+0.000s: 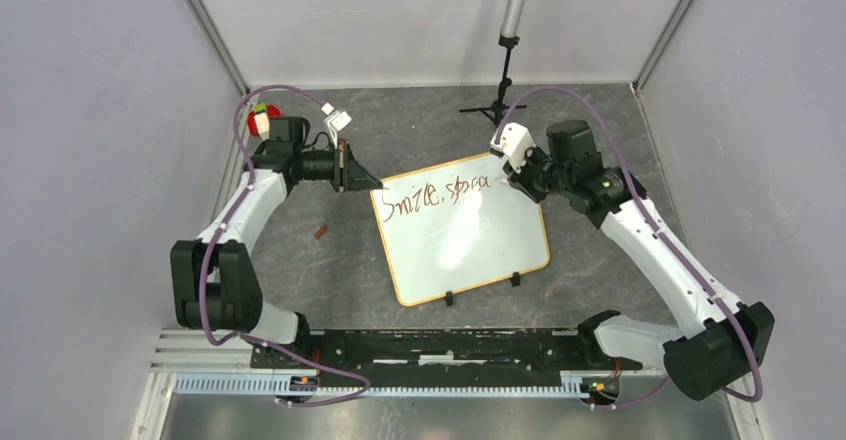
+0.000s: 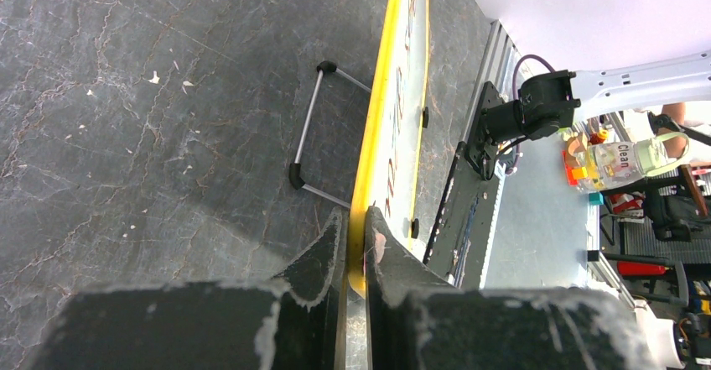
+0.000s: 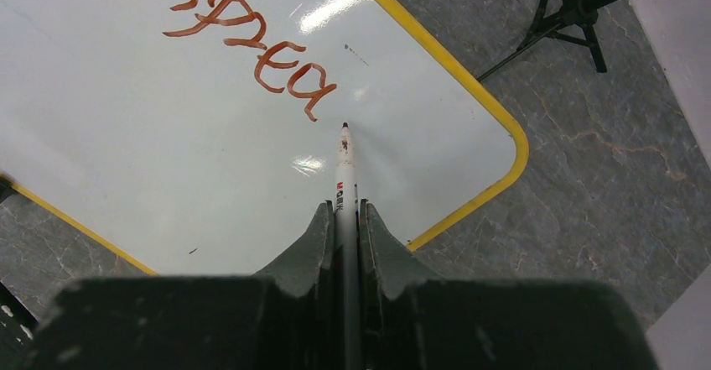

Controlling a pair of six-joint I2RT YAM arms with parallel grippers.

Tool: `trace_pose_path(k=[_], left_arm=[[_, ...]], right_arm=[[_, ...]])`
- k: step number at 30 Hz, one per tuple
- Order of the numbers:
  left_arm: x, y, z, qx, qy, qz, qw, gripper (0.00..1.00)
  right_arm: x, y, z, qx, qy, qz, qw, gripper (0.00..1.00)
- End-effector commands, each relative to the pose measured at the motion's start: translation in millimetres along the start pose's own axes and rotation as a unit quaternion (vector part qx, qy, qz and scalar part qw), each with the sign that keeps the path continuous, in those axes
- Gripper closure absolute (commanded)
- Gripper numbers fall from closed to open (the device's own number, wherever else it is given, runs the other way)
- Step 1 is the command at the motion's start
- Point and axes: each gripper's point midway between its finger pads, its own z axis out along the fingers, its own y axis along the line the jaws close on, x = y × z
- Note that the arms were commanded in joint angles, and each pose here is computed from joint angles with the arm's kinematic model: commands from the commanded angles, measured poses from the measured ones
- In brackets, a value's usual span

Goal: Write a sentence on the whiteboard

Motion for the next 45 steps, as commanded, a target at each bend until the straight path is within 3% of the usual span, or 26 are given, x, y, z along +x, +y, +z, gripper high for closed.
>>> trace_pose_path(k=[1, 17, 35, 45], left_arm=[[-1.5, -2.0, 5.5, -0.004, 0.007, 0.006, 1.000, 0.98], [-1.0, -0.6, 6.4, -0.004, 0.009, 0.005, 1.000, 0.97], [-0.1, -0.5, 6.8, -0.004, 0.010, 0.003, 1.000, 0.98], [-0.7, -0.3, 7.8, -0.004, 0.011, 0.003, 1.000, 0.97]], right_arm=[[-20.2, -18.3, -7.9, 0.035, -0.027, -0.002, 0.999, 1.00], [-35.0, -14.6, 3.7, 0.006, -0.049, -0.002, 0.999, 1.00], [13.3, 9.8, 6.4, -0.014, 0.001, 0.005, 1.000, 1.00], [-2.4, -18.7, -0.2, 0.035, -0.006, -0.002, 0.999, 1.00]])
